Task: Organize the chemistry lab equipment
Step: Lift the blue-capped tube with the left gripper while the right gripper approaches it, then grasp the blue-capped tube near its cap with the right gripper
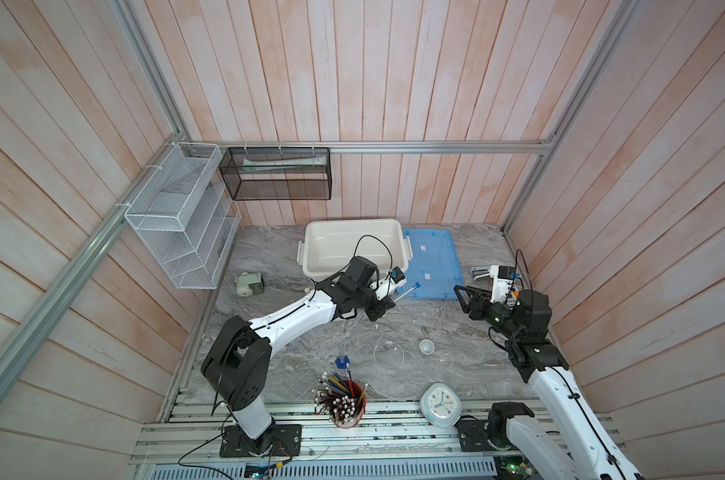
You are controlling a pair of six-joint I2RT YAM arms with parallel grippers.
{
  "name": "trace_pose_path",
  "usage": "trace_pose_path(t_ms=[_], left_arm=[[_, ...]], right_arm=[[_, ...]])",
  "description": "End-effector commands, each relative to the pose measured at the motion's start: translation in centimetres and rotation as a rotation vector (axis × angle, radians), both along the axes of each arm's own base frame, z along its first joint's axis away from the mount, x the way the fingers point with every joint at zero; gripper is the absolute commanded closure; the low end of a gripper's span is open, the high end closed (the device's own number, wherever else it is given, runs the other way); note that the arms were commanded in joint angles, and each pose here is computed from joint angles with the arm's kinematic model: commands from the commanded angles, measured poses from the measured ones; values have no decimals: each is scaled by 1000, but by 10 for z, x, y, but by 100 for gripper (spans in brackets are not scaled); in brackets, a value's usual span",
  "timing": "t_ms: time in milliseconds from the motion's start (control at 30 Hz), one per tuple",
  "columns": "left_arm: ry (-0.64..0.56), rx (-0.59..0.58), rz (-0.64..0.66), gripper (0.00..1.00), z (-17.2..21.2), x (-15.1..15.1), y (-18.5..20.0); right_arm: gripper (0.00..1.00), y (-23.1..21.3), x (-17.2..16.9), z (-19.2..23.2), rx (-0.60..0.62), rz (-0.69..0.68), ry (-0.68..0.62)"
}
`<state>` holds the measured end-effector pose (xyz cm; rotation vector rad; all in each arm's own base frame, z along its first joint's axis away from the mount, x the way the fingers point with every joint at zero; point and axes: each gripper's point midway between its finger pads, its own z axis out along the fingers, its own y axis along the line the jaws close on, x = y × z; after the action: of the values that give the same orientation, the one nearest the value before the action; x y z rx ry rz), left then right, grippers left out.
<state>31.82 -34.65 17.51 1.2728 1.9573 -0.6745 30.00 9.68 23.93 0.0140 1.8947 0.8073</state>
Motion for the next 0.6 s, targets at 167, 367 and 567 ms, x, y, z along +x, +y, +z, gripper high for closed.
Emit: trace_pose_path(t_ms=[167,367,567], left_arm=[[65,-238,-103,88,57,-22,3],[91,-297,-161,88,72,-34,-1],[89,-321,-186,88,80,-42,2]], right_arm=[[48,63,-30,50,71,297,-149],[49,94,-34,64,85,375,-182],[54,106,-29,70,85,393,-190]])
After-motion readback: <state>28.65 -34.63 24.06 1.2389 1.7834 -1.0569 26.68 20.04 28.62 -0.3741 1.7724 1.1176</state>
